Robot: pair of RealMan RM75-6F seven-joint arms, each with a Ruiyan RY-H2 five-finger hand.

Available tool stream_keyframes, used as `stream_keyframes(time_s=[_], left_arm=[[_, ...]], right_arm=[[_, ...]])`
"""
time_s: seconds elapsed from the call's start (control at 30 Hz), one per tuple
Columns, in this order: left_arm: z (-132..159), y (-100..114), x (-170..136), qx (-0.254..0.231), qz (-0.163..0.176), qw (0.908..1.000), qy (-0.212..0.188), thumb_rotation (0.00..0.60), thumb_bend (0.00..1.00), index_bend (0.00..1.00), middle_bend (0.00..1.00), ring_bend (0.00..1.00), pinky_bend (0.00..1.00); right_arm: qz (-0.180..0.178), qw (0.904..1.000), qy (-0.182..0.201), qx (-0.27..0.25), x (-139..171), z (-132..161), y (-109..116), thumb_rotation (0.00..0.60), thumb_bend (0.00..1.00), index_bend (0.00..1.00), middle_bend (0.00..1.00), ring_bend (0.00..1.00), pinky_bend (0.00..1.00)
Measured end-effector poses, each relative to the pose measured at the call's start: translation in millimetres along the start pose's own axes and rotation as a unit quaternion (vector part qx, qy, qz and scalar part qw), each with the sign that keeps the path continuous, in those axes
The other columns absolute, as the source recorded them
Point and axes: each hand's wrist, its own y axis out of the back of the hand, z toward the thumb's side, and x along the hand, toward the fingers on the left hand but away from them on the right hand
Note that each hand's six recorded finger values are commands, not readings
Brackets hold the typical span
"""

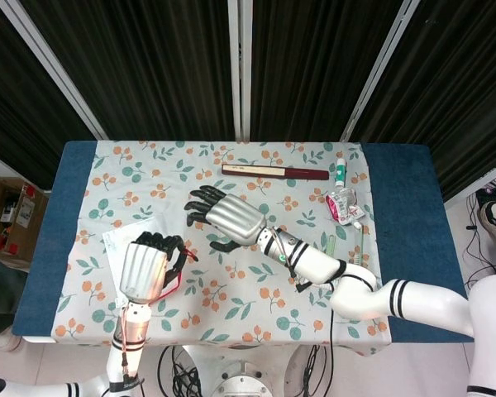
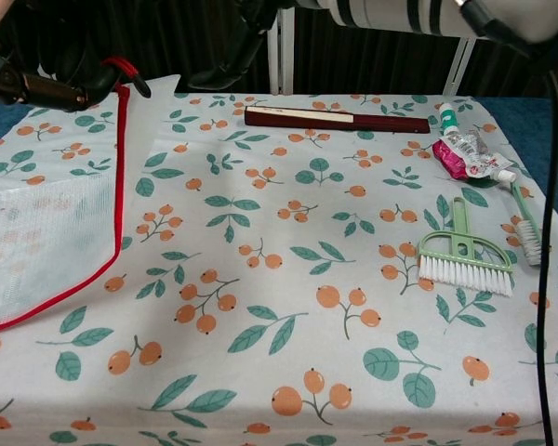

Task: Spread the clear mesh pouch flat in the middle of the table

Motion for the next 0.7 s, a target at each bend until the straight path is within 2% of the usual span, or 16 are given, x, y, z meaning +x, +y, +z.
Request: stream_keyframes(time_s=[0.27, 0.7], left_arm=[[-6, 3, -4, 0.001, 0.0, 1.0, 0.01, 0.6, 0.37, 0.72, 0.76, 0.68, 0.64], [-10, 6, -5, -0.002, 0.003, 0.9999, 0.015, 0.6, 0.37, 0.73, 0.76, 0.68, 0.64]], right_arm=[[0.01, 0.9996, 0.015, -0.024, -16, 9, -12, 0.6, 0.27, 0.29, 0.17, 0.0, 0.01], [0.018, 0.9982, 0.021, -0.054, -30, 11, -24, 0.6, 0.31, 0.36, 0.2, 0.0, 0.01]])
